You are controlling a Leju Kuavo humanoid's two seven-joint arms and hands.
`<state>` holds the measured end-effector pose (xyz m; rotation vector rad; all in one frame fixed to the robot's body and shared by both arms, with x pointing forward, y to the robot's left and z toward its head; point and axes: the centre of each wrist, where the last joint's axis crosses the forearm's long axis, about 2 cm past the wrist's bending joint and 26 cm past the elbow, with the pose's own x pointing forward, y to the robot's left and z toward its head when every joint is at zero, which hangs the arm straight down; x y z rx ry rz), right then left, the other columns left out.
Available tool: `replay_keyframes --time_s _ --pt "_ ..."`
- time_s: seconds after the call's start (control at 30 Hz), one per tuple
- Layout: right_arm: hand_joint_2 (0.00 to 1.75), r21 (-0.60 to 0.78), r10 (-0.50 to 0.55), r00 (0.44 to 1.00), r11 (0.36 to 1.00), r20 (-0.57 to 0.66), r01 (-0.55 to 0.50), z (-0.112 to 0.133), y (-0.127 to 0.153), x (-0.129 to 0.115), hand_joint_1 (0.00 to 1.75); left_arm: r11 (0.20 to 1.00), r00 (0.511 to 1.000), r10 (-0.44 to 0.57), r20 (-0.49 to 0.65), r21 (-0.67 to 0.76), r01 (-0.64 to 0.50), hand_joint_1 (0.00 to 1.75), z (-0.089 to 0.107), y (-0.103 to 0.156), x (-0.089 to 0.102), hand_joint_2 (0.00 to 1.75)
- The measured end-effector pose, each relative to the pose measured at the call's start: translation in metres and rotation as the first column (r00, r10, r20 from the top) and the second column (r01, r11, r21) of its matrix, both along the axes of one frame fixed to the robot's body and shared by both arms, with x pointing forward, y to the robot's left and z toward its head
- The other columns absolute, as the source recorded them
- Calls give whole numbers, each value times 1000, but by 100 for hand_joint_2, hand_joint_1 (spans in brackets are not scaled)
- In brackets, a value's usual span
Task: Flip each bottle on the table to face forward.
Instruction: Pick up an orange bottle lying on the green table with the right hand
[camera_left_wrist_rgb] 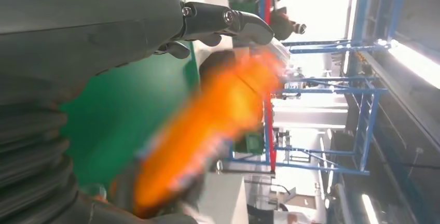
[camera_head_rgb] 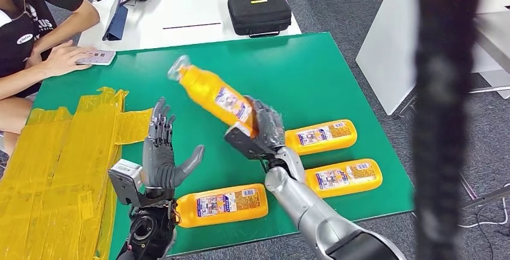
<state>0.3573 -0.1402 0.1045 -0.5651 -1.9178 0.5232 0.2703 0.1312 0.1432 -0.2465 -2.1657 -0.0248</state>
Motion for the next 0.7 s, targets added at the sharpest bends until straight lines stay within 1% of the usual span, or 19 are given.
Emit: replay_keyframes --time_s 0.07,0.13,0.2,0.27,0.47,0.53,0.57,0.63,0.7 --pt "175 140 -46 998 989 47 39 -2 -8 -5 175 1000 1000 -21 -18 -20 21 0 1 1 0 175" --pt "175 260 -92 993 963 77 69 -6 -14 -12 175 999 999 -42 -33 -32 41 0 1 1 0 175" --pt "175 340 -128 987 936 92 90 -9 -18 -18 175 998 997 -57 -44 -40 56 0 2 0 1 175" --pt "175 365 -140 985 926 98 96 -9 -20 -20 175 997 997 -63 -47 -42 61 0 2 0 1 175" --pt "175 375 -147 984 922 102 99 -10 -21 -22 175 997 997 -65 -49 -44 63 0 2 0 1 175" --pt "175 409 -148 984 908 100 95 -10 -22 -25 175 996 996 -78 -48 -52 75 0 4 -1 2 175" --pt "175 450 -117 989 890 89 65 -10 -21 -26 175 994 994 -98 -42 -60 95 0 6 -2 3 175" --pt "175 522 12 997 851 75 -50 -8 -14 -29 175 986 988 -154 -21 -69 152 0 13 -8 7 175" --pt "175 526 125 989 838 77 -147 -7 -4 -32 175 980 982 -187 -4 -61 187 0 19 -12 9 175"
